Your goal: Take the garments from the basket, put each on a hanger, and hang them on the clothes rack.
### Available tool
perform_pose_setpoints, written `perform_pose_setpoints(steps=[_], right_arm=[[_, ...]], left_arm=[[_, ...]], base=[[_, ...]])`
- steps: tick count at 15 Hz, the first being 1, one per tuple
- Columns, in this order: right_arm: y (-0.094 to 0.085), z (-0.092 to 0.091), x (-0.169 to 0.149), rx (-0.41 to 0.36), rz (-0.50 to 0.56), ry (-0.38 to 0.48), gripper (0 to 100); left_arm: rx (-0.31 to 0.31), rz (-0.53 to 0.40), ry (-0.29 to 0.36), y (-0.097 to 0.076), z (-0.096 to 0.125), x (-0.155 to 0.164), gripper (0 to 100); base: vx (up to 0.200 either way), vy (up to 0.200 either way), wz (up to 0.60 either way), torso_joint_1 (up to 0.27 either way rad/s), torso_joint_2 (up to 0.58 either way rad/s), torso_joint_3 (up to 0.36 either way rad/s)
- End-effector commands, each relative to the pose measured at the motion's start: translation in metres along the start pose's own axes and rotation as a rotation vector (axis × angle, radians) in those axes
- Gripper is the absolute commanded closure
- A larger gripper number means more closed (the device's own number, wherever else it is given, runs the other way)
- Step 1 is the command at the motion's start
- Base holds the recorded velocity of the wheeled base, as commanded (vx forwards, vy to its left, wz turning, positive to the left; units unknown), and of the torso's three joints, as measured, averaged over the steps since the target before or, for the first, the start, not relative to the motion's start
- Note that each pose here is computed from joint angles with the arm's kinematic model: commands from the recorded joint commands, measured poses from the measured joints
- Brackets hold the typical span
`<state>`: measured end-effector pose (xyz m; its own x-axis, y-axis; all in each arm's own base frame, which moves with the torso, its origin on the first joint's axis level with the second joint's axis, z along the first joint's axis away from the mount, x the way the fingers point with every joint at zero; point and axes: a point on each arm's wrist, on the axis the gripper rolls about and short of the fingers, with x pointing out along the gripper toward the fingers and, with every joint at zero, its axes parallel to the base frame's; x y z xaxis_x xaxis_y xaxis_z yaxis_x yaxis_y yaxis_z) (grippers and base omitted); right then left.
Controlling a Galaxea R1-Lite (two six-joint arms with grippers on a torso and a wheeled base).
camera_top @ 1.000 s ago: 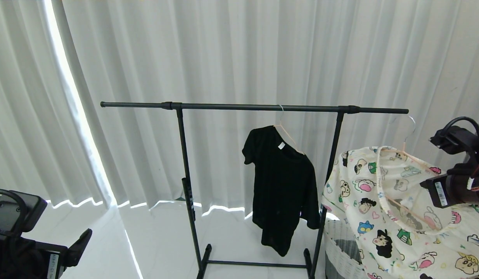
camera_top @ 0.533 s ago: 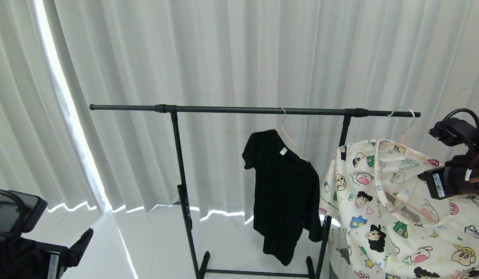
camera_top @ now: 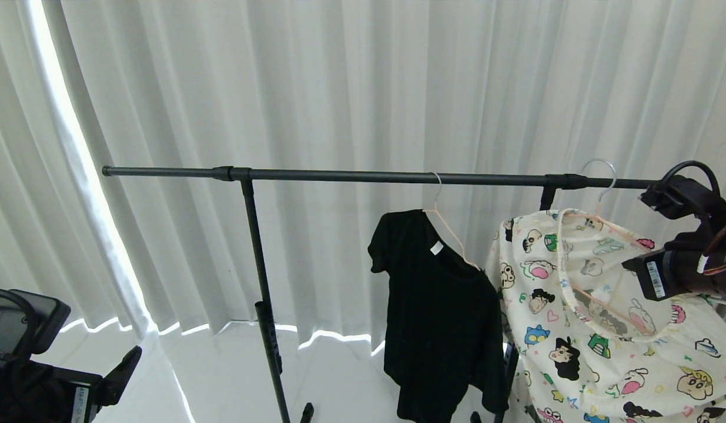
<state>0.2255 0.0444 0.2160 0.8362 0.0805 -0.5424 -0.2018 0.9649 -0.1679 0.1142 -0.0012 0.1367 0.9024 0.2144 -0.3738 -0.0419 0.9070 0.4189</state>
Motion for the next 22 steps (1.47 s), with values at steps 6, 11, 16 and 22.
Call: perform_pose_setpoints(steps=[6,11,16,22], right_arm=[[0.006,-0.001,0.002,-0.016,0.022,0.009,100],[0.007,-0.001,0.008,-0.018,0.023,0.024,100],[0.008,0.001,0.021,-0.018,0.025,0.047,100],[0.008,0.011,0.034,-0.019,0.023,0.047,100]], left_arm=[[-0.001,0.002,-0.003,0.0,0.001,0.0,0],[-0.002,0.001,0.0,0.0,0.0,0.0,0],[-0.002,0.0,-0.002,0.0,0.0,0.0,0],[0.005,-0.014,0.002,-0.002,-0.001,0.0,0]], base=[[0.167,0.0,0.0,0.003,0.0,0.002],[0.0,0.0,0.0,0.0,0.0,0.0],[0.0,0.0,0.0,0.0,0.0,0.0],[0.1,0.0,0.0,0.0,0.0,0.001]])
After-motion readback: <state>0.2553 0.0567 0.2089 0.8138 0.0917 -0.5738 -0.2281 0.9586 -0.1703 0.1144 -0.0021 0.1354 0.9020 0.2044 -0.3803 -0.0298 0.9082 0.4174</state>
